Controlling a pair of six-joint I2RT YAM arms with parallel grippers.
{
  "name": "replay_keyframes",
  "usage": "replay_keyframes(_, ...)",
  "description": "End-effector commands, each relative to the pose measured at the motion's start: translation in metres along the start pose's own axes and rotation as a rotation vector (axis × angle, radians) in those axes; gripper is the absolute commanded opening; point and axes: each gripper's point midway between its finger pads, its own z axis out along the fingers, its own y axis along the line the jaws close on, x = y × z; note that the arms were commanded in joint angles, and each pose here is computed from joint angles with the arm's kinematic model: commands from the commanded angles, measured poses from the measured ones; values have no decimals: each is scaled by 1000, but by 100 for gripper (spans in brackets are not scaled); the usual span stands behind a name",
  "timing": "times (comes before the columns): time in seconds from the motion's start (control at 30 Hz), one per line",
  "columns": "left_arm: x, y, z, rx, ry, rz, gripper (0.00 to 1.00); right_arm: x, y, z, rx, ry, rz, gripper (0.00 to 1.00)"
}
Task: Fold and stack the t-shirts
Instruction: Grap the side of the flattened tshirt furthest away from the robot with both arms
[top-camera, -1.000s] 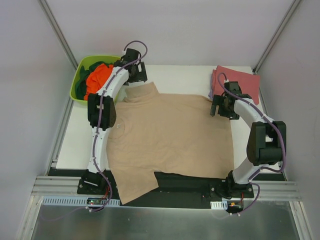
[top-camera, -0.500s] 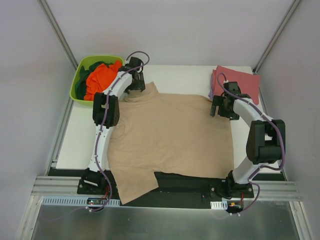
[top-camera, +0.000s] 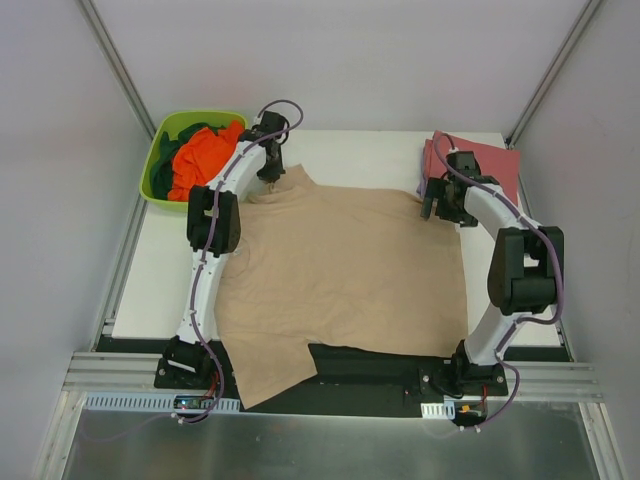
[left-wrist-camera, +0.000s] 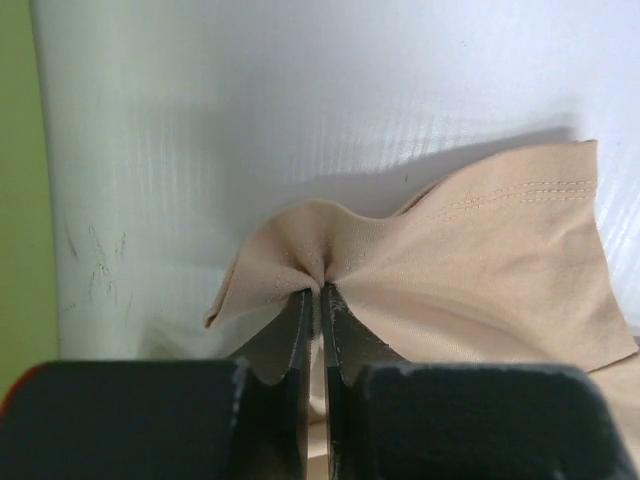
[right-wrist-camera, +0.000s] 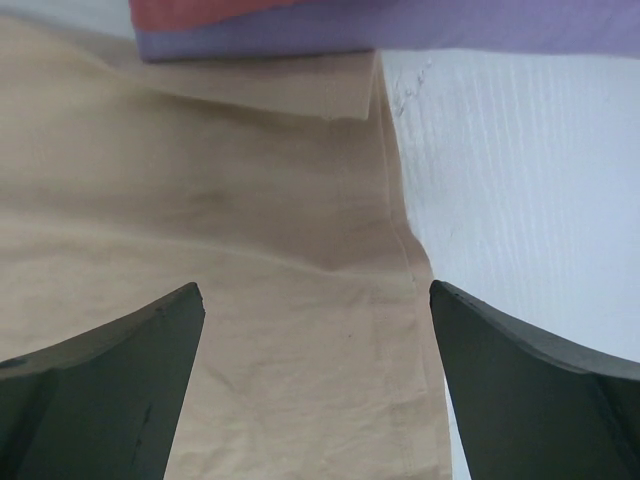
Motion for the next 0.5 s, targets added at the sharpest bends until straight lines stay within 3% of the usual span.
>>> replay_keyframes(0.0, -12, -9, -13, 36, -27, 49, 0, -40, -4, 3, 36, -92, 59, 98)
replay_keyframes(0.13, -15, -15, -21, 80, -36, 59, 0, -60, -6, 16, 76, -131, 69, 99)
replay_keyframes(0.47, -15, -20, -30, 118, -42, 53, 0, -70, 13, 44, 11, -120, 105, 75)
